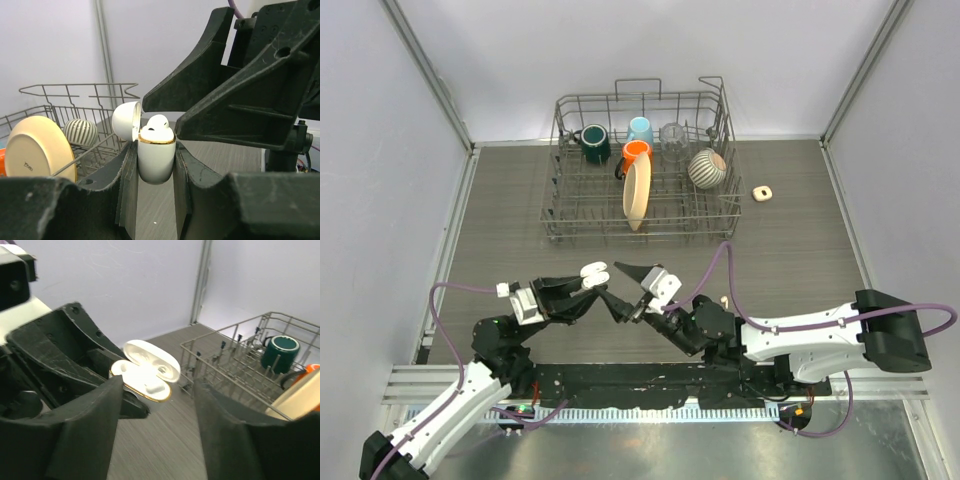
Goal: Insert the wireless bluetooth earbuds into the charging case
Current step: Place the earbud in the charging case.
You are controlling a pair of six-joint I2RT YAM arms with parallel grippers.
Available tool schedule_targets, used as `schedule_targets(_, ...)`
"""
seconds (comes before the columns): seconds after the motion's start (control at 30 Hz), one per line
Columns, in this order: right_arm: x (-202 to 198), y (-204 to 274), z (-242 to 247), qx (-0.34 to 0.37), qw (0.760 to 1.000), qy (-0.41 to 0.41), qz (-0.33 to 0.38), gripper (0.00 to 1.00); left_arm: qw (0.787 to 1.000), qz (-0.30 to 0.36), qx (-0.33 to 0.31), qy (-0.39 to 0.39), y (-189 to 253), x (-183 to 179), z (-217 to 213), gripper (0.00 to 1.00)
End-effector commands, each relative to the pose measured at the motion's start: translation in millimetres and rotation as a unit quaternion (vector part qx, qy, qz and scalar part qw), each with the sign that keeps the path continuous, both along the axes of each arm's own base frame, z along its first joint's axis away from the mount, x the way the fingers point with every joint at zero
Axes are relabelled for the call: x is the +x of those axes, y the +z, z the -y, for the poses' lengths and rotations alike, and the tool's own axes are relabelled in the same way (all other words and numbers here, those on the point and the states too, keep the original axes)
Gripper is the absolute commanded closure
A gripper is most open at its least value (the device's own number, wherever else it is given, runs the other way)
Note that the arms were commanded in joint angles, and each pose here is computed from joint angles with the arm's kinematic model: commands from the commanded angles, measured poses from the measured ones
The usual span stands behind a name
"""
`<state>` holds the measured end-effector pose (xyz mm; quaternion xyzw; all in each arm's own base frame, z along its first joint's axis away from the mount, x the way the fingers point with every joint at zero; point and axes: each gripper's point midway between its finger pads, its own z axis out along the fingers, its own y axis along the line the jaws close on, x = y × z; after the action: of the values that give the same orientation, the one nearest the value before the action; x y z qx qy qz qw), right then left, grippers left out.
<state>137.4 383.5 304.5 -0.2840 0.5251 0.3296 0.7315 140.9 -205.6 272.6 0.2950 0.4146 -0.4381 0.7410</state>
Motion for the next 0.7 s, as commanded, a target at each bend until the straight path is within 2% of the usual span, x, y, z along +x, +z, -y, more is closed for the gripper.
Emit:
schedule_targets(0.0, 7, 30, 14, 0.064, 0.996, -0.021, -0.057, 0.28, 0.999, 0.035, -0.033, 0.016, 20, -3, -9, 1.0)
schedule_targets(0.1, 16, 44, 28, 0.107, 0.987, -0.053, -0.104, 0.19, 0.999, 0.035, -0.026, 0.02, 17, -2, -9, 1.0)
schedule_targets(0.17, 24, 54, 38, 0.114, 0.984, -0.066, -0.124, 0.18, 0.999, 0.036, -0.024, 0.022, 16, -2, -9, 1.0)
schedule_targets(0.2, 26, 57, 39, 0.14, 0.976, -0.059, -0.159, 0.18, 0.999, 0.035, -0.021, 0.025, 15, -1, -9, 1.0)
schedule_targets(0.23, 29, 59, 43, 0.13, 0.974, -0.06, -0.177, 0.18, 0.999, 0.036, -0.02, 0.026, 14, -1, -10, 1.0)
schedule_targets(0.3, 40, 60, 42, 0.127, 0.968, -0.034, -0.212, 0.18, 0.999, 0.04, -0.019, 0.029, 14, -1, -10, 1.0)
schedule_targets(0.33, 41, 57, 42, 0.13, 0.957, -0.018, -0.257, 0.18, 0.999, 0.04, -0.019, 0.031, 13, -1, -11, 1.0)
schedule_targets(0.43, 50, 46, 44, 0.126, 0.942, 0.017, -0.311, 0.18, 0.998, 0.045, -0.019, 0.034, 14, -1, -12, 1.0)
schedule_targets(0.67, 26, 30, 27, 0.104, 0.907, 0.125, -0.388, 0.18, 0.998, 0.054, -0.016, 0.034, 15, -2, -12, 1.0)
